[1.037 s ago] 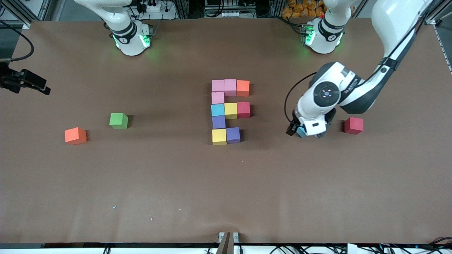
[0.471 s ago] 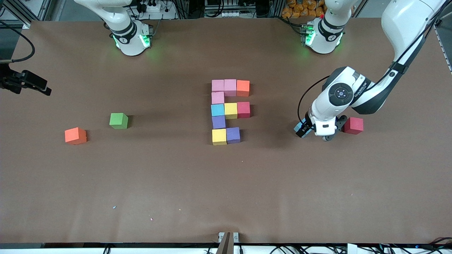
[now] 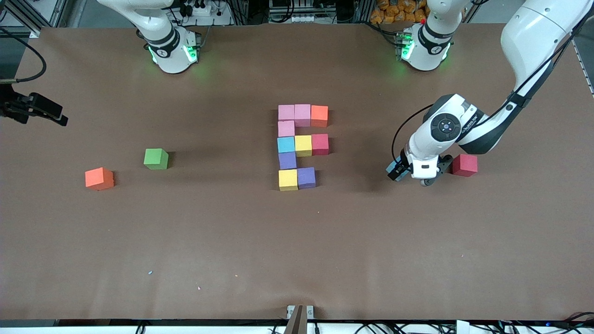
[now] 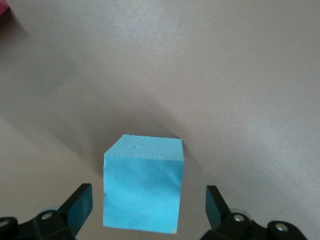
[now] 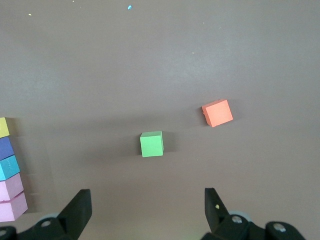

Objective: Arrange 11 blocks into digit 3
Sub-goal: 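Move the left gripper to the cyan block and grasp it, then carry the cyan block with the left gripper beside the placed purple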

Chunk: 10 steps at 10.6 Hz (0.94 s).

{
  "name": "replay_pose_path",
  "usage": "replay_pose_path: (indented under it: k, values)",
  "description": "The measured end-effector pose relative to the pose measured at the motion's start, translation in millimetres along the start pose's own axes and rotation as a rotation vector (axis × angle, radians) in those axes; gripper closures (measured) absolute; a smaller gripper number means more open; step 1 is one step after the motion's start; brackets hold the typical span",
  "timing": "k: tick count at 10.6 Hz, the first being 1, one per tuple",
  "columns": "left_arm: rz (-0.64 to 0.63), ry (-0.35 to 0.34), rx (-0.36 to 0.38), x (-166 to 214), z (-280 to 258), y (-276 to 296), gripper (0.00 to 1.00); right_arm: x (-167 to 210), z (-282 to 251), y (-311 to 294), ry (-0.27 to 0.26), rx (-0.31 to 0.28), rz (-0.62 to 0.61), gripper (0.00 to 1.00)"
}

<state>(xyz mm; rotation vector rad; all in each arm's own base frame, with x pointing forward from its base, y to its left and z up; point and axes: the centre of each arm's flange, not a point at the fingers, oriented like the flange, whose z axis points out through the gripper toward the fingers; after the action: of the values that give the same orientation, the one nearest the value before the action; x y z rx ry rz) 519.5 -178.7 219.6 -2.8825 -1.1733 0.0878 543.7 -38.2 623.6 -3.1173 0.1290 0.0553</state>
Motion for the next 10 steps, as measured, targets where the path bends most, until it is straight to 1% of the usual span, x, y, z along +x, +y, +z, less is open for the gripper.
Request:
replay_pose_path:
  k: [3, 4, 5, 7, 8, 10]
  values:
    - [0.020, 0.004, 0.010, 5.2, 14.9, -5.1, 0.00, 0.0, 0.3, 0.0, -0.001, 0.000, 0.000, 0.00]
    - [0.018, -0.003, 0.005, 4.8, 17.4, -4.6, 0.04, 0.0, 0.4, 0.0, -0.001, 0.000, 0.000, 0.00]
    - [0.010, -0.007, -0.002, 4.1, 18.3, -3.8, 0.09, 0.0, 0.5, 0.0, -0.001, 0.000, 0.000, 0.00]
    - [-0.047, -0.006, -0.016, 1.5, 16.1, 0.3, 0.37, 0.0, 0.6, 0.0, -0.001, 0.000, 0.000, 0.00]
    - [-0.093, -0.004, -0.031, -2.2, 12.0, 8.0, 0.43, 0.0, 0.6, 0.0, -0.001, 0.000, 0.000, 0.00]
    - [-0.190, -0.003, -0.086, -10.3, -7.8, 39.3, 0.43, 0.1, 0.8, 0.0, -0.001, 0.000, 0.000, 0.00]
